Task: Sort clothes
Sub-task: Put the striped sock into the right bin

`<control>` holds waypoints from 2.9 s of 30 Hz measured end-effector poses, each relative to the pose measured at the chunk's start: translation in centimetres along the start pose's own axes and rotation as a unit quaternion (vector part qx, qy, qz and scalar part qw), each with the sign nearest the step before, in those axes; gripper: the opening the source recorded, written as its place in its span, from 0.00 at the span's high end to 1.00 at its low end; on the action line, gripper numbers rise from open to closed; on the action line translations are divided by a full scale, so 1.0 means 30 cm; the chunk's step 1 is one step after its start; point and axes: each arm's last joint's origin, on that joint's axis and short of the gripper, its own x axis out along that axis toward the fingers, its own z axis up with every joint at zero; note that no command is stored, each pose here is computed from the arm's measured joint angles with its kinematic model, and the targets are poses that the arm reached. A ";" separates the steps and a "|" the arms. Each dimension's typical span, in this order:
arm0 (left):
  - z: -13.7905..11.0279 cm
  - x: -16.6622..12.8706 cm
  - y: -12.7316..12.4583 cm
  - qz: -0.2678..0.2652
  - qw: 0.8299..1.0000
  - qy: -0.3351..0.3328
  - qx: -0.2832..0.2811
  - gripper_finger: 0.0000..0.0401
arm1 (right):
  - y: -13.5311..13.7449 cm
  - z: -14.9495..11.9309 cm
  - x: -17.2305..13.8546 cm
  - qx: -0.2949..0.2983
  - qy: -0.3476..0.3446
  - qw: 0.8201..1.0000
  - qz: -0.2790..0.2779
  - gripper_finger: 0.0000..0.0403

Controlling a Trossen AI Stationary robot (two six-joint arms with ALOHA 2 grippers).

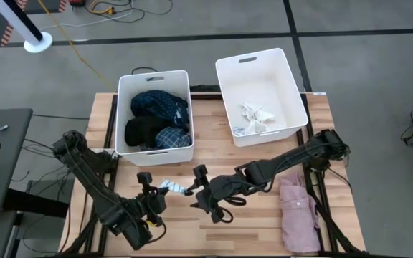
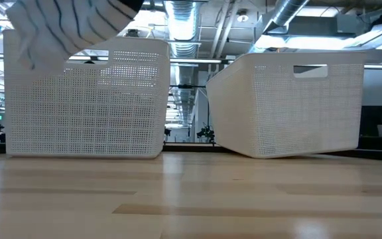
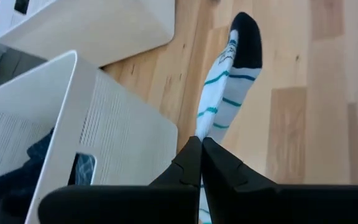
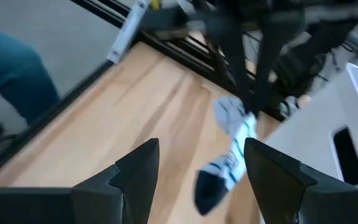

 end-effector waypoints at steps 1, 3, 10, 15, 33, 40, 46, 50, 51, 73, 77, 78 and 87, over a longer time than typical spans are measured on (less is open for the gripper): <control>0.008 -0.001 0.001 -0.003 1.000 -0.003 0.001 1.00 | -0.005 -0.008 0.004 0.001 0.001 1.000 -0.005 0.38; 0.023 -0.003 0.003 -0.006 1.000 -0.011 0.002 1.00 | -0.012 -0.019 0.011 0.003 0.002 1.000 -0.011 0.38; 0.049 0.005 0.010 -0.006 1.000 -0.021 0.010 1.00 | -0.040 -0.034 0.018 0.013 0.013 0.999 -0.043 0.39; 0.059 0.006 0.005 -0.007 0.999 -0.033 0.012 1.00 | -0.050 -0.039 0.019 0.021 0.019 0.998 -0.054 0.47; 0.067 0.006 -0.002 -0.017 0.999 -0.038 0.017 1.00 | -0.046 -0.082 0.067 0.002 0.051 0.997 -0.054 0.98; 0.053 -0.008 0.002 0.006 0.999 -0.049 0.000 0.85 | -0.069 -0.070 0.044 -0.023 0.078 0.991 -0.108 0.99; 0.025 -0.035 0.007 0.028 0.998 -0.057 -0.013 0.57 | -0.114 -0.010 -0.043 -0.052 0.105 0.979 -0.169 1.00; 0.004 -0.053 -0.002 0.022 0.998 -0.056 -0.028 0.45 | -0.158 0.032 -0.132 -0.065 0.120 0.964 -0.230 1.00; -0.003 -0.054 -0.008 0.018 0.998 -0.056 -0.031 0.44 | -0.175 0.043 -0.160 -0.063 0.121 0.959 -0.247 1.00; -0.235 0.063 -0.178 -0.027 0.992 -0.079 -0.098 0.44 | -0.603 -0.158 -0.801 0.164 0.248 0.836 -0.461 1.00; -0.251 0.079 -0.192 -0.031 0.989 -0.090 -0.110 0.44 | -0.656 -0.233 -0.826 0.201 0.302 0.805 -0.469 1.00; -0.254 0.081 -0.195 -0.032 0.988 -0.093 -0.115 0.44 | -0.669 -0.249 -0.830 0.211 0.310 0.800 -0.467 1.00; -0.250 0.082 -0.203 -0.038 0.985 -0.103 -0.132 0.44 | -0.782 -0.433 -0.770 0.277 0.439 0.753 -0.404 1.00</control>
